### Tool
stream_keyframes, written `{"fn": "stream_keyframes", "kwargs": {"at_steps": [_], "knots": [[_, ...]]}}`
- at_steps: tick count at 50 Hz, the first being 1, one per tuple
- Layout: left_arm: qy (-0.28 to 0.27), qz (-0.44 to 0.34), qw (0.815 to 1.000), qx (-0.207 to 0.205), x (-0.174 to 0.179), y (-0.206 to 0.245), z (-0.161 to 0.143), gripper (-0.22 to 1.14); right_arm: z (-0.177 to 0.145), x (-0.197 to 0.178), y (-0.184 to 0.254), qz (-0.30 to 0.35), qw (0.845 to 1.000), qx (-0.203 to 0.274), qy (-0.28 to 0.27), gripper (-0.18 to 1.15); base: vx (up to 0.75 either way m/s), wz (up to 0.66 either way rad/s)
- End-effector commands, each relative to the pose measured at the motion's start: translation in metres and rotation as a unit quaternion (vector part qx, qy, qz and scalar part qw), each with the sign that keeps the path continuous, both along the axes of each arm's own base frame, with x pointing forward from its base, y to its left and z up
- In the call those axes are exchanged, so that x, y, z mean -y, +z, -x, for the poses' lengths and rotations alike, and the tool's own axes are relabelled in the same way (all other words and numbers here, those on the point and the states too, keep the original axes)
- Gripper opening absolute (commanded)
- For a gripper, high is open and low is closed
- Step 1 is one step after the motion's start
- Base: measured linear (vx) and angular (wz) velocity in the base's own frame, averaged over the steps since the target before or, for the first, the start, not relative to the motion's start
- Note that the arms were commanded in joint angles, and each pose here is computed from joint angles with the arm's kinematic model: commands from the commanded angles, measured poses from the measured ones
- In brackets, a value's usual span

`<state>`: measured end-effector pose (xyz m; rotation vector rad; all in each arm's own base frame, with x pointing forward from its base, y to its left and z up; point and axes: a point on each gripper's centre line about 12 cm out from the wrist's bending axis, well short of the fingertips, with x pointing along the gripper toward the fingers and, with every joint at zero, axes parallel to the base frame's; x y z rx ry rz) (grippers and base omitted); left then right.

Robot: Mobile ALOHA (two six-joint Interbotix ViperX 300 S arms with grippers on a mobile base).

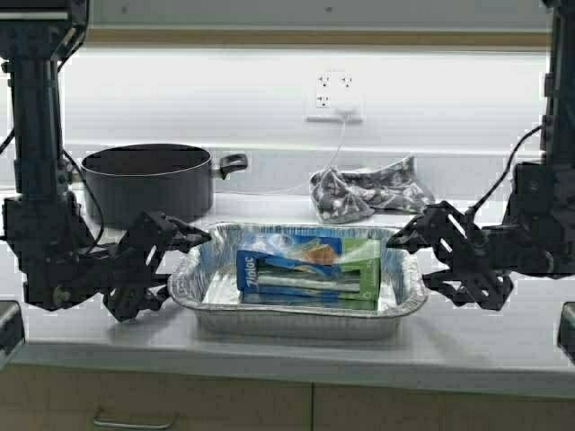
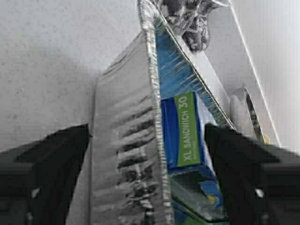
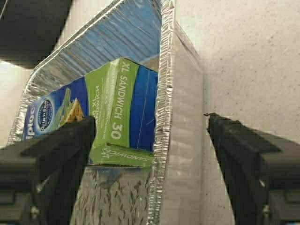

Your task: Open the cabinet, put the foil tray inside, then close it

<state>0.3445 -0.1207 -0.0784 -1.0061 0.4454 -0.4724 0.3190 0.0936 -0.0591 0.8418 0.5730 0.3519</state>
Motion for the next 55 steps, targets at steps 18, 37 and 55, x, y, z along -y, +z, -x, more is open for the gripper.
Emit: {"fn": "stream_keyframes", "kwargs": {"at_steps": [18, 37, 55], "knots": [[-0.014, 0.010, 1.000, 0.017, 0.002, 0.011, -0.003, 1.02, -0.001, 0.007, -0.003, -0.096, 0.995, 0.030, 0.002, 1.01, 0.00, 0.00], [-0.001, 0.021, 1.000, 0.018, -0.012, 0.015, 0.001, 0.95, 0.001, 0.008, -0.004, -0.103, 0.994, 0.025, -0.001, 0.82, 0.00, 0.00], [-0.017, 0.023, 0.999, 0.022, -0.009, 0.020, 0.001, -0.08, 0.002, 0.007, -0.005, -0.112, 0.994, 0.017, -0.002, 0.08, 0.00, 0.00]]}}
